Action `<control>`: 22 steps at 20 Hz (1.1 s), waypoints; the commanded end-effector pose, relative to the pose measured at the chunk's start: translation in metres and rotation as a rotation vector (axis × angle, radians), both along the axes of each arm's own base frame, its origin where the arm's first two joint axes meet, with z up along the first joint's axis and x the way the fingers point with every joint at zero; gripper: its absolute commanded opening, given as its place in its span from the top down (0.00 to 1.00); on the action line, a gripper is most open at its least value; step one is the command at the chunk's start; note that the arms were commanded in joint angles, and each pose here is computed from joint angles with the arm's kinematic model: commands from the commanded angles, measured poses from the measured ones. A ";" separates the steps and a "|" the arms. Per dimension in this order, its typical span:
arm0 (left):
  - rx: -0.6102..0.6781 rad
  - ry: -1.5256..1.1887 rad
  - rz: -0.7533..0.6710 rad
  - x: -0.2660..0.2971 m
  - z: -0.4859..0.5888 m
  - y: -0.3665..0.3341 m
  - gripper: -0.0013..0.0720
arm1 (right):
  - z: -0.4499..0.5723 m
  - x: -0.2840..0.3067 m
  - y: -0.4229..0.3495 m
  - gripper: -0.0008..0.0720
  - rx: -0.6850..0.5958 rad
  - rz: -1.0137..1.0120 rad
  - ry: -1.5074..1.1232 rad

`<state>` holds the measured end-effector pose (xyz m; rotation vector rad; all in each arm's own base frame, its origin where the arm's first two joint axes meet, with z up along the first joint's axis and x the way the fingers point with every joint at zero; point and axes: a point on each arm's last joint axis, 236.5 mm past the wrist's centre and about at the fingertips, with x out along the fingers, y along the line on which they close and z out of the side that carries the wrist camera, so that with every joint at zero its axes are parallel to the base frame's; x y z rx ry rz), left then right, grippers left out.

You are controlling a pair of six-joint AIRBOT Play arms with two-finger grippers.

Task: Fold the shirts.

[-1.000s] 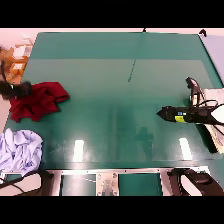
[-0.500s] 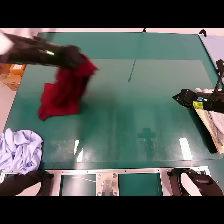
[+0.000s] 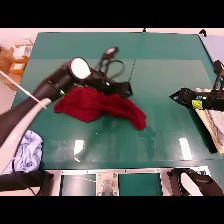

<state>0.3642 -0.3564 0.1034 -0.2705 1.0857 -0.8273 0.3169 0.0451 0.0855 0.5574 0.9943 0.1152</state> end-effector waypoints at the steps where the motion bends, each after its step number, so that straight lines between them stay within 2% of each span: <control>1: 0.098 0.008 0.104 0.039 0.019 0.096 0.01 | -0.014 -0.008 0.007 0.36 0.022 0.030 0.075; 3: 0.235 0.044 0.281 0.056 0.017 0.194 0.01 | -0.031 -0.012 0.015 0.35 0.029 0.059 0.124; 5: 0.386 0.145 0.377 0.046 -0.012 0.268 0.01 | -0.063 -0.027 0.034 0.35 0.040 0.115 0.219; 6: 0.415 0.211 0.412 0.037 -0.031 0.292 0.01 | -0.081 -0.034 0.043 0.35 0.041 0.139 0.261; 8: 0.408 0.306 0.464 0.025 -0.075 0.313 0.02 | -0.117 -0.047 0.059 0.35 0.039 0.169 0.334; 11: 0.386 0.305 0.516 0.030 -0.135 0.318 0.02 | -0.144 -0.057 0.068 0.35 0.053 0.181 0.418; 18: 0.100 0.233 0.559 0.093 -0.171 0.273 0.02 | -0.163 -0.042 0.077 0.36 0.123 0.120 0.444; 19: 0.074 0.212 0.568 0.101 -0.167 0.271 0.09 | -0.166 -0.040 0.080 0.36 0.141 0.112 0.449; 20: 0.063 0.195 0.574 0.109 -0.162 0.271 0.43 | -0.170 -0.038 0.085 0.39 0.167 0.113 0.457; 21: 0.064 0.164 0.561 0.116 -0.154 0.272 0.72 | -0.172 -0.037 0.092 0.51 0.199 0.124 0.463; 22: 0.064 0.141 0.536 0.120 -0.145 0.270 0.91 | -0.172 -0.035 0.099 0.59 0.232 0.144 0.455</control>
